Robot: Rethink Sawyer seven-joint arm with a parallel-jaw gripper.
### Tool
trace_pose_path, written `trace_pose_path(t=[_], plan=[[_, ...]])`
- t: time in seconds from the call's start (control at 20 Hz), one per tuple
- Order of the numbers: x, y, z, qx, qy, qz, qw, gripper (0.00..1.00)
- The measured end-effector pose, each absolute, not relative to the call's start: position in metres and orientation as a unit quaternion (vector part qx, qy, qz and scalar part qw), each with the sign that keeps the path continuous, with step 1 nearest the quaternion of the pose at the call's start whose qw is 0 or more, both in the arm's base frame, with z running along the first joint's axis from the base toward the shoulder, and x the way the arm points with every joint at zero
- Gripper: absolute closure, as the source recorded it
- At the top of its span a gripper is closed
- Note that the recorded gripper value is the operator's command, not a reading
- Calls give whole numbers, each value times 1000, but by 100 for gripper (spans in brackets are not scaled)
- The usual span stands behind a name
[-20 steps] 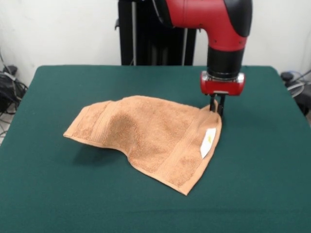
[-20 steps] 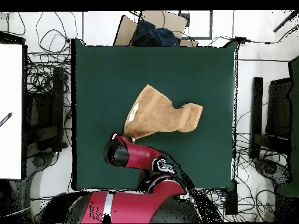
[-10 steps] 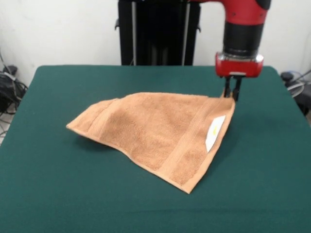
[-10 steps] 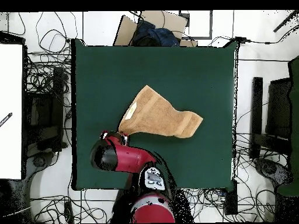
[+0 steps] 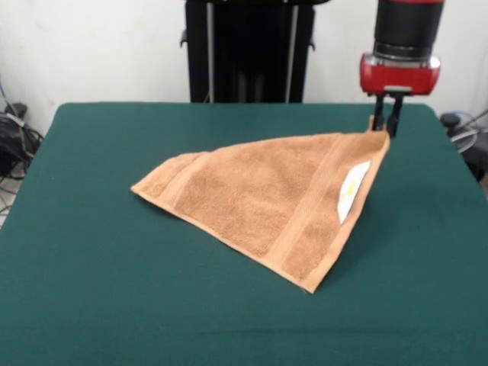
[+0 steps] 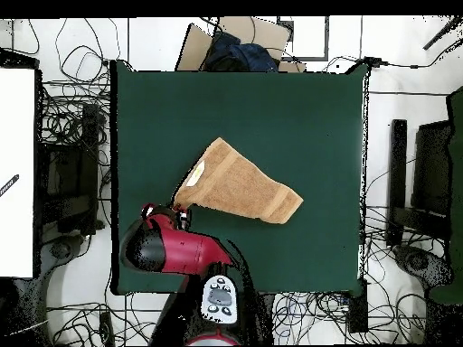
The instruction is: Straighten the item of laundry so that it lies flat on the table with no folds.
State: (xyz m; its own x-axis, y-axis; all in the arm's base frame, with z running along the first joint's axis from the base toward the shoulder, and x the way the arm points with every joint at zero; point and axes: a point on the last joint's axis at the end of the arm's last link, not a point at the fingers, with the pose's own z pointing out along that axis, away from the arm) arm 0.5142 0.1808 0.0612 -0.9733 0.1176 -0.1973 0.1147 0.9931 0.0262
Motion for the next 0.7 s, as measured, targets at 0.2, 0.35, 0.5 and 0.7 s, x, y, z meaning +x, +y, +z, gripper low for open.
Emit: trace_pose_path(t=[0.2, 0.35, 0.5, 0.7], plan=[[512, 177, 70, 66, 993, 7, 94, 100], [511, 174, 70, 70, 993, 6, 93, 100], [511, 168, 67, 76, 993, 6, 90, 100], [513, 162, 66, 82, 993, 6, 87, 100]])
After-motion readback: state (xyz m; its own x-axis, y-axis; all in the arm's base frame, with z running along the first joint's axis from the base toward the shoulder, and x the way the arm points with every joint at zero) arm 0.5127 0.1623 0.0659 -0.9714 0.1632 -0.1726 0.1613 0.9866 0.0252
